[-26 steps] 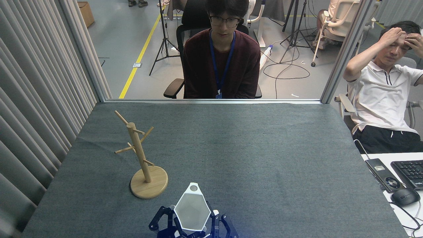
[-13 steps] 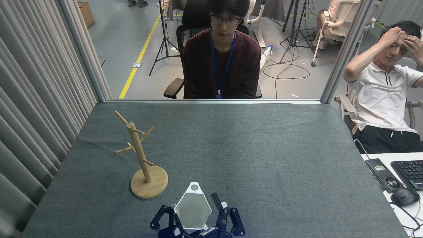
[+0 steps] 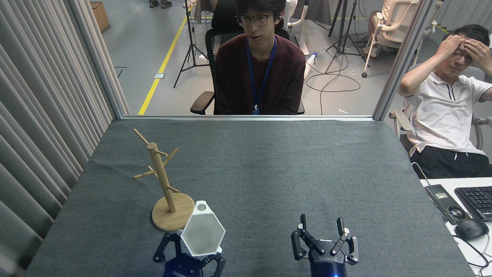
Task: Hang cup on storage rack
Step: 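Move the held cup with the left gripper toward the mug tree arm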
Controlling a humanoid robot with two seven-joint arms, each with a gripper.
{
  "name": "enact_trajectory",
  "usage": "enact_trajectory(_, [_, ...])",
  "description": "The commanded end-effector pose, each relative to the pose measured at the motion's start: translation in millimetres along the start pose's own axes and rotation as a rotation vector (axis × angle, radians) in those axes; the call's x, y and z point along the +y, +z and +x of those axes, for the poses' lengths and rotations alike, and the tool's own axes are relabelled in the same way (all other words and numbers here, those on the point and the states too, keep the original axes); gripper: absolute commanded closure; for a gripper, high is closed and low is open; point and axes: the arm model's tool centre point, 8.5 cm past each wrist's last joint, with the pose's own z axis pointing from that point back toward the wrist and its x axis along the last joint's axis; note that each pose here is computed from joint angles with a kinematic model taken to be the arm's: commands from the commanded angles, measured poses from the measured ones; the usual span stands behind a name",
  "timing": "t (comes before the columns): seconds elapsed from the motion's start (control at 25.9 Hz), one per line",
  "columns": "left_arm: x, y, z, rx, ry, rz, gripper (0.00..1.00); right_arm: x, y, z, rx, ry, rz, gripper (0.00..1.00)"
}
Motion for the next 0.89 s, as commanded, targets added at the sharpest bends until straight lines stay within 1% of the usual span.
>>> enact_trajectory(0.0, [-6.8, 4.2, -42.2, 0.161, -0.083, -0.024, 0.57, 13.1, 5.8, -19.0, 0.022, 0.048, 0.043, 0.02])
enact_trajectory(0.08, [-13.6, 11.3, -65.7, 0.23, -0.124, -0.05, 0.57, 12.5, 4.6, -23.4, 0.027, 0.048, 0.041, 0.02])
enact_trajectory(0.15, [-25.3, 18.4, -88.5, 0.295, -0.162, -0.091, 0.57, 10.4, 1.4, -22.7, 0.022, 0.046, 0.034, 0.02])
enact_trajectory(0.31, [-45.6, 13.4, -129.3, 0.398, -0.256, -0.179, 0.57, 7.3, -3.5, -19.0, 0.018, 0.041, 0.025, 0.02])
enact_trajectory(0.54, [-48.4, -3.6, -141.5, 0.415, -0.28, -0.178, 0.57, 12.4, 4.1, -19.5, 0.017, 0.041, 0.043, 0.02])
enact_trajectory(0.7, [-54.9, -15.0, -145.3, 0.405, -0.357, -0.196, 0.57, 13.0, 5.3, -19.3, 0.002, 0.039, 0.043, 0.02])
enact_trajectory(0.85, [-52.0, -26.0, -149.3, 0.407, -0.368, -0.181, 0.57, 13.0, 5.3, -19.3, 0.002, 0.039, 0.043, 0.02])
